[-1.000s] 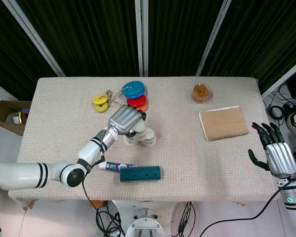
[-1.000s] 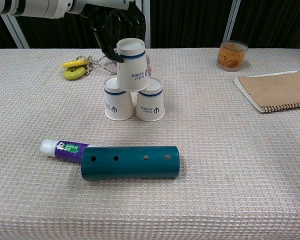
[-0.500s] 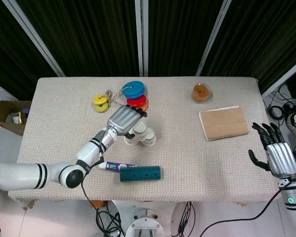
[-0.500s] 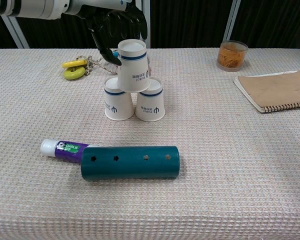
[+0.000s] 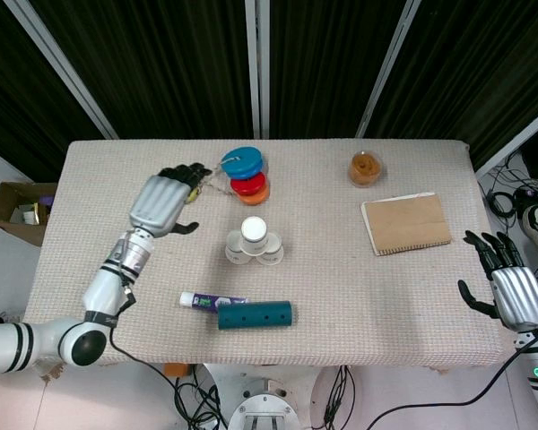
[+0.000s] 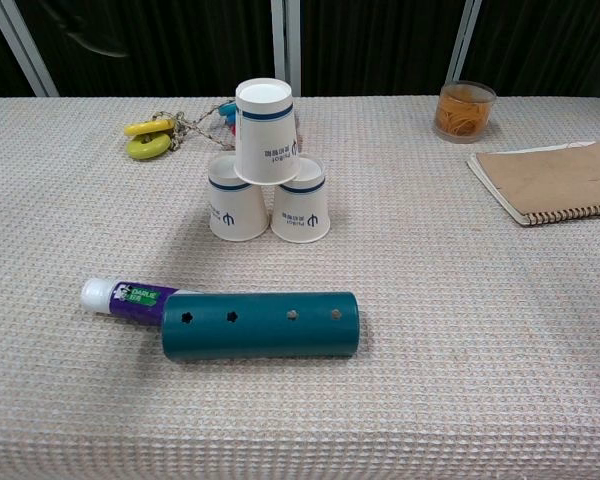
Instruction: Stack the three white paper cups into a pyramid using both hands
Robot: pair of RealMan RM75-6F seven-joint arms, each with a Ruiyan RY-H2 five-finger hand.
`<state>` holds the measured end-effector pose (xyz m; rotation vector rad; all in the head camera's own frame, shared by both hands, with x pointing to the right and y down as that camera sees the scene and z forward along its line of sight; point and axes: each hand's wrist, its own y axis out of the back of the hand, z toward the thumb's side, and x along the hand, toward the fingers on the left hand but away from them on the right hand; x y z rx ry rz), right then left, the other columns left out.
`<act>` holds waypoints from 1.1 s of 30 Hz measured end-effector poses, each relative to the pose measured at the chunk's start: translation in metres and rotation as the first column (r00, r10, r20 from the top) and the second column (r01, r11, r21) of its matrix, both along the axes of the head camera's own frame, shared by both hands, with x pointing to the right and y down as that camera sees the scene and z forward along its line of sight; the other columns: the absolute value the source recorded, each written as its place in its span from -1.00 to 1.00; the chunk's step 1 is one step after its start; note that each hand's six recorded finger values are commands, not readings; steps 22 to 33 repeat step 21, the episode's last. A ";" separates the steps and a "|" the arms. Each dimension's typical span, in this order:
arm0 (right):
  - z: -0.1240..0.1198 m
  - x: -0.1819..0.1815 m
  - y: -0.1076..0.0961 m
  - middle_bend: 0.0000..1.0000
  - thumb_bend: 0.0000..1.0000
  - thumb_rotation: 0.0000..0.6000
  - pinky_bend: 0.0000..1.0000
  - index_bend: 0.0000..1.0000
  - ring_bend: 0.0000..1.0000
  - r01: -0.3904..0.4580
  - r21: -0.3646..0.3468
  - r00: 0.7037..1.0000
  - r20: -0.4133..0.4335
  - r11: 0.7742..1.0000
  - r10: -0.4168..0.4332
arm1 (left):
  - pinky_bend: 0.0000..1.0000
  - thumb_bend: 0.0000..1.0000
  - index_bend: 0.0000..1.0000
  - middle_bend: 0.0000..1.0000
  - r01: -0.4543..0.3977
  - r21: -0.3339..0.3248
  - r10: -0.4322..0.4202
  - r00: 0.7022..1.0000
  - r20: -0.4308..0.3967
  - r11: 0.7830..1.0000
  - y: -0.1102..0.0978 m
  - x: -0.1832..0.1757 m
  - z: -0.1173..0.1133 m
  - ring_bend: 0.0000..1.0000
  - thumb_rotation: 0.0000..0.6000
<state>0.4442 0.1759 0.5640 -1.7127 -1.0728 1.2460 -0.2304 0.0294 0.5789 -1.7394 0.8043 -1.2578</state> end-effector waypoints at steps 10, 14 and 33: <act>-0.001 0.005 0.015 -0.60 -0.23 1.00 -0.78 -0.81 -0.89 0.018 0.005 0.997 0.068 1.000 -0.018 | -0.54 -0.68 -0.53 -0.67 0.171 0.118 -0.185 0.977 0.110 0.978 0.091 -0.147 -0.004 -0.67 1.00; 0.001 0.006 0.028 -0.60 -0.22 1.00 -0.78 -0.81 -0.89 0.021 0.019 0.997 0.070 1.000 -0.022 | -0.56 -0.69 -0.53 -0.67 0.209 0.110 -0.224 0.963 0.148 0.972 0.135 -0.182 -0.005 -0.67 1.00; 0.002 0.006 0.049 -0.60 -0.22 1.00 -0.78 -0.81 -0.89 -0.005 0.048 0.999 0.047 0.999 0.002 | -0.56 -0.72 -0.53 -0.67 0.253 0.113 -0.269 0.950 0.157 0.961 0.199 -0.207 -0.012 -0.67 1.00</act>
